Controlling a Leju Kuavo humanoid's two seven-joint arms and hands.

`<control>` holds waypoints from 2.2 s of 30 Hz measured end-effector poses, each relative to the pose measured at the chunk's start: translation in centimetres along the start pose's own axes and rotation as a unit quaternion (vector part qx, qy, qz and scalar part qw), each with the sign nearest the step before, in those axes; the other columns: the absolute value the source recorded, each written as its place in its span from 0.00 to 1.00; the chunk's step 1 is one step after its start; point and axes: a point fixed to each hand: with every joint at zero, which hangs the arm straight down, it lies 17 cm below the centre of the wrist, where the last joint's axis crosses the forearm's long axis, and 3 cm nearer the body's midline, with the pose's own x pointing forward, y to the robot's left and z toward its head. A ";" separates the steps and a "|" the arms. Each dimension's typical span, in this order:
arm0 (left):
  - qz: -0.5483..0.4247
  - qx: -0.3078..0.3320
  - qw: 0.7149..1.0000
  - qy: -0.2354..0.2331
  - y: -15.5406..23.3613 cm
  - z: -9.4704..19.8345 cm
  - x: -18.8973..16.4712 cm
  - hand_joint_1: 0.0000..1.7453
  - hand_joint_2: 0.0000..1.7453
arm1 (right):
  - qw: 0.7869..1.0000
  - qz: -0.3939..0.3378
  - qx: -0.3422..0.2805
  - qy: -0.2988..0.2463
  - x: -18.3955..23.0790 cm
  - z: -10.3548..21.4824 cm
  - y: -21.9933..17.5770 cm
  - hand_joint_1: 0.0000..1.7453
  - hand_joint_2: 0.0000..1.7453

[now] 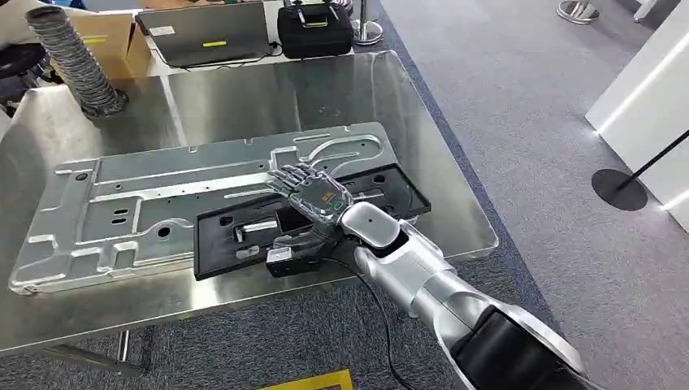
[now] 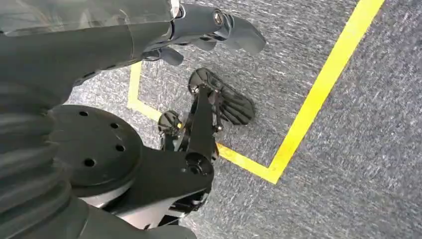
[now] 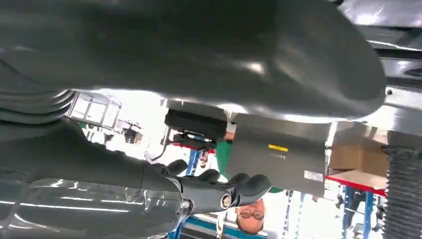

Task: Take the parts from the cabinet and place them on the table.

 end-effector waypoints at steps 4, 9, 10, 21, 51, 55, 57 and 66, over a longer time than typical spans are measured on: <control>0.003 0.001 1.000 0.000 0.0 0.0 0.0 0.00 1.00 | 1.000 0.014 -0.019 0.003 -1.1 -0.8 -2.6 0.00 0.00; 0.011 0.006 1.000 -0.002 0.4 0.1 -0.2 0.00 0.00 | 0.999 0.026 -0.041 0.002 -1.7 -1.4 -5.2 0.00 0.00; 0.012 0.006 1.000 -0.003 0.4 0.1 -0.3 0.00 0.00 | 0.998 0.031 -0.046 0.002 -1.9 -1.6 -6.0 0.00 0.00; 0.027 0.007 1.000 0.005 0.6 0.2 -0.7 0.00 0.00 | 0.995 0.049 -0.092 -0.002 -2.9 -2.7 -12.2 0.00 0.00; 0.013 0.030 0.999 0.040 0.4 0.2 -1.6 0.00 0.00 | 0.991 0.059 -0.123 -0.006 -2.7 -2.4 -14.4 0.00 0.00; 0.011 0.035 0.999 0.040 0.6 0.2 -1.6 0.00 0.00 | 0.990 0.060 -0.124 -0.004 -2.8 -2.3 -14.4 0.00 0.00; 0.011 0.036 0.999 0.040 0.6 0.1 -1.5 0.00 0.00 | 0.990 0.062 -0.124 -0.003 -3.0 -2.3 -14.5 0.00 0.00; 0.011 0.034 0.999 0.041 0.3 0.2 -1.5 0.00 0.00 | 0.990 0.066 -0.124 -0.004 -3.0 -2.2 -14.4 0.00 0.00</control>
